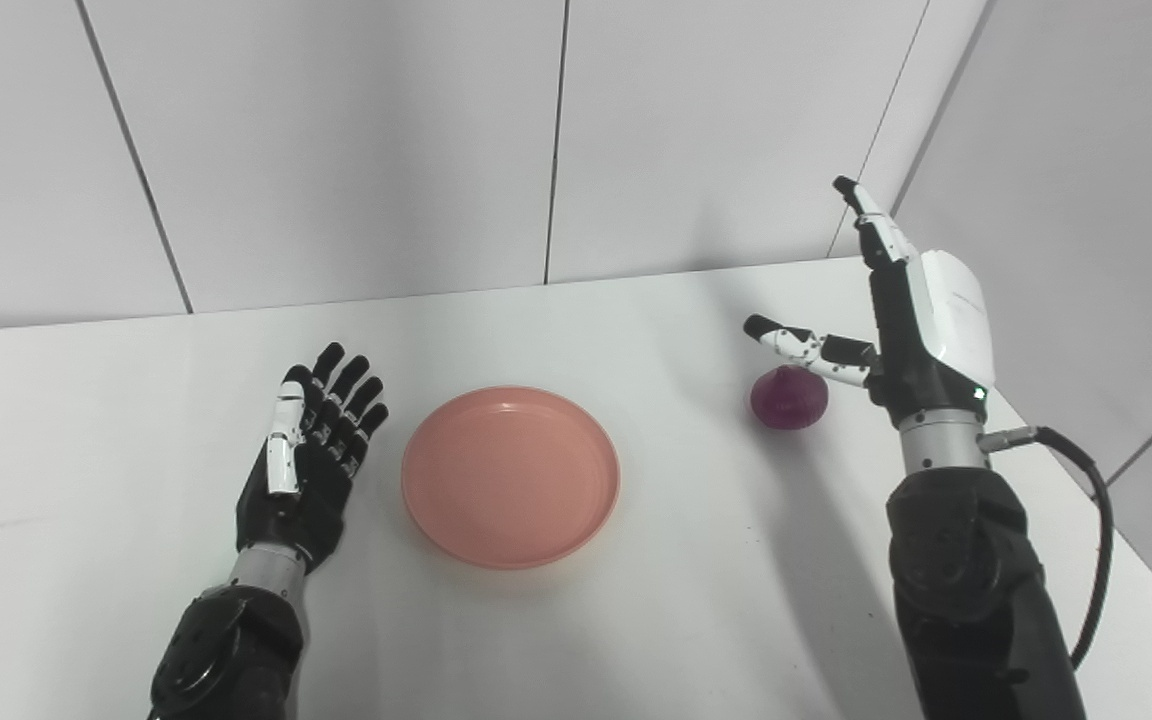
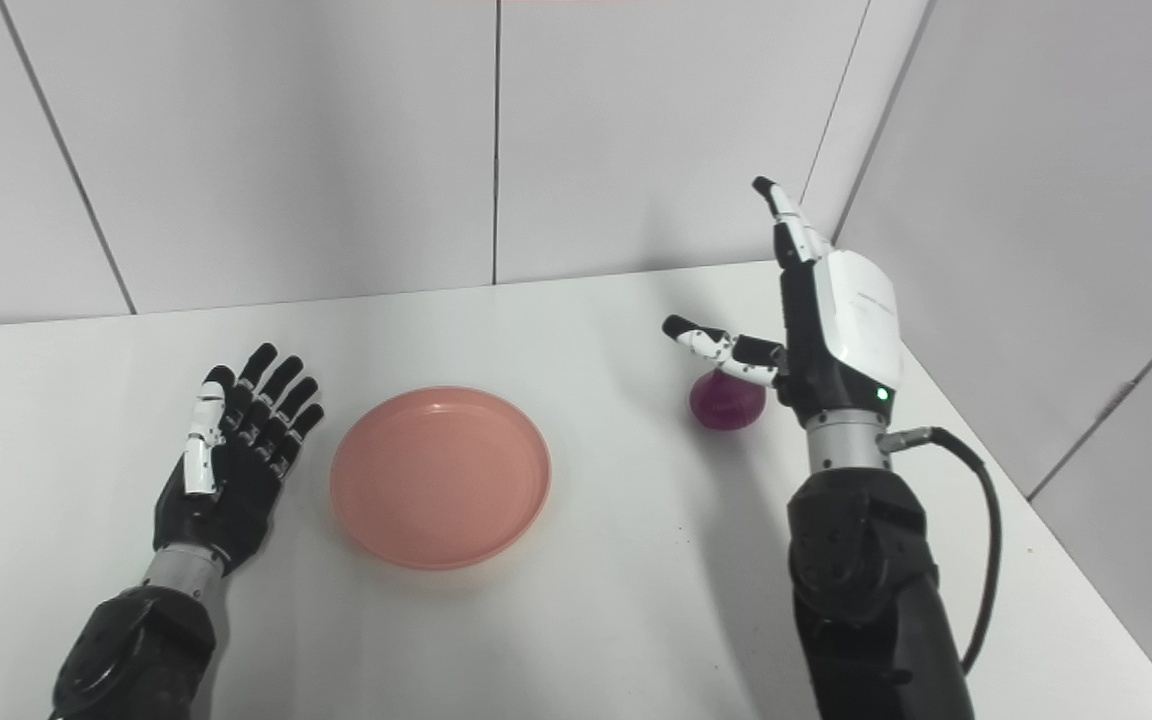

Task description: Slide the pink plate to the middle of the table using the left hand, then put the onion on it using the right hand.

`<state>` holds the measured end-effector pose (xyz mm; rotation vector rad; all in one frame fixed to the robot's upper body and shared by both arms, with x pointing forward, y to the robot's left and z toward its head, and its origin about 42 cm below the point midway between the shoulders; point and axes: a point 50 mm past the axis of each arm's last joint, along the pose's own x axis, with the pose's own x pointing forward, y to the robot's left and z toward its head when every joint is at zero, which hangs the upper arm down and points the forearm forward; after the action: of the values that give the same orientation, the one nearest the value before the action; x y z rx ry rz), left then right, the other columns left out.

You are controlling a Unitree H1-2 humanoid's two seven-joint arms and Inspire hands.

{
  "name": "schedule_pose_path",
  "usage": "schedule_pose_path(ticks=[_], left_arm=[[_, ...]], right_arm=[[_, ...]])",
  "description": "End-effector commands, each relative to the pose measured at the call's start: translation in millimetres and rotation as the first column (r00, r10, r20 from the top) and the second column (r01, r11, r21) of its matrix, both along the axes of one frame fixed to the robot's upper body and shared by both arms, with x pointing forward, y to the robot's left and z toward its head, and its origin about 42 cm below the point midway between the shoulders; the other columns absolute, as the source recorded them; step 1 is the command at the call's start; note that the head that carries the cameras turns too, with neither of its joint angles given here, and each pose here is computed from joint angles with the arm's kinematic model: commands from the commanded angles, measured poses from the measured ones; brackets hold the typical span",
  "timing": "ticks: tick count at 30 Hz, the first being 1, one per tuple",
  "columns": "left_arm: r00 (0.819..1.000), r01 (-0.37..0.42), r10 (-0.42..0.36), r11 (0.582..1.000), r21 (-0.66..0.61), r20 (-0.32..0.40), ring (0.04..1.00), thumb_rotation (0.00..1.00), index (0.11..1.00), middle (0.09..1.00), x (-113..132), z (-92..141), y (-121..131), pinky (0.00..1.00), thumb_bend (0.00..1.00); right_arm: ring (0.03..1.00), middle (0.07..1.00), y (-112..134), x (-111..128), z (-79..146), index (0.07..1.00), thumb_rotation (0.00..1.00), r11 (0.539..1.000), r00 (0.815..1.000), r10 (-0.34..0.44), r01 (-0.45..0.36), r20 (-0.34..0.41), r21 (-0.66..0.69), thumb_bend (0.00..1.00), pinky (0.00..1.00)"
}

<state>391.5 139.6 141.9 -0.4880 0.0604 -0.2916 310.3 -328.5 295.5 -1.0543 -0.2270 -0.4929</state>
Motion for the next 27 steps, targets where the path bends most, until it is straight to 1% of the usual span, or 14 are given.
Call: schedule_pose_path(ticks=[1,2,6,9,12,15,18,22,27], left_arm=[[0.997,-0.005,0.006,1.0,0.018,-0.071,0.956,1.0,0.941,0.955,-4,-16,6,0.97,0.39],[0.997,-0.005,0.006,1.0,0.016,-0.072,0.956,1.0,0.941,0.956,-4,-16,6,0.97,0.39],[0.998,-0.001,0.002,1.0,0.019,-0.068,0.957,1.0,0.943,0.958,-4,-17,7,0.98,0.39],[0.998,0.0,0.001,1.0,0.018,-0.07,0.952,1.0,0.938,0.952,-4,-18,7,0.97,0.39],[0.997,0.002,-0.001,1.0,0.011,-0.076,0.951,1.0,0.935,0.952,-4,-18,7,0.97,0.39],[0.997,0.005,-0.004,1.0,0.017,-0.077,0.951,1.0,0.938,0.954,-4,-17,7,0.97,0.39],[0.997,0.003,-0.002,1.0,0.014,-0.077,0.949,1.0,0.935,0.951,-4,-17,6,0.96,0.39],[0.997,0.0,0.0,1.0,0.011,-0.08,0.949,1.0,0.935,0.95,-4,-15,7,0.96,0.39],[0.996,-0.002,0.003,1.0,0.016,-0.084,0.948,1.0,0.935,0.95,-4,-16,7,0.96,0.39]], right_arm=[[0.855,0.911,-10,1,14,0.951,0.4,0.998,0.998,-0.046,0.047,0.042,-0.04,1.0,0.73],[0.852,0.909,-12,2,14,0.951,0.4,0.998,0.998,-0.053,0.055,0.036,-0.043,1.0,0.73],[0.856,0.914,-26,7,4,0.944,0.41,0.995,0.995,-0.098,0.097,-0.034,-0.028,1.0,0.71],[0.853,0.906,-31,10,0,0.925,0.39,0.994,0.991,-0.113,0.112,-0.076,-0.021,1.0,0.72],[0.852,0.902,-34,12,-3,0.92,0.4,0.993,0.987,-0.121,0.12,-0.107,-0.018,1.0,0.73],[0.863,0.908,-38,15,-6,0.913,0.39,0.993,0.984,-0.121,0.122,-0.132,-0.004,1.0,0.74],[0.877,0.919,-41,18,-11,0.919,0.4,0.993,0.977,-0.114,0.12,-0.18,0.022,1.0,0.76],[0.864,0.914,-44,22,-17,0.923,0.47,0.992,0.963,-0.119,0.124,-0.24,0.004,1.0,0.74],[0.868,0.918,-46,25,-22,0.931,0.5,0.995,0.952,-0.087,0.098,-0.294,0.02,1.0,0.74]])
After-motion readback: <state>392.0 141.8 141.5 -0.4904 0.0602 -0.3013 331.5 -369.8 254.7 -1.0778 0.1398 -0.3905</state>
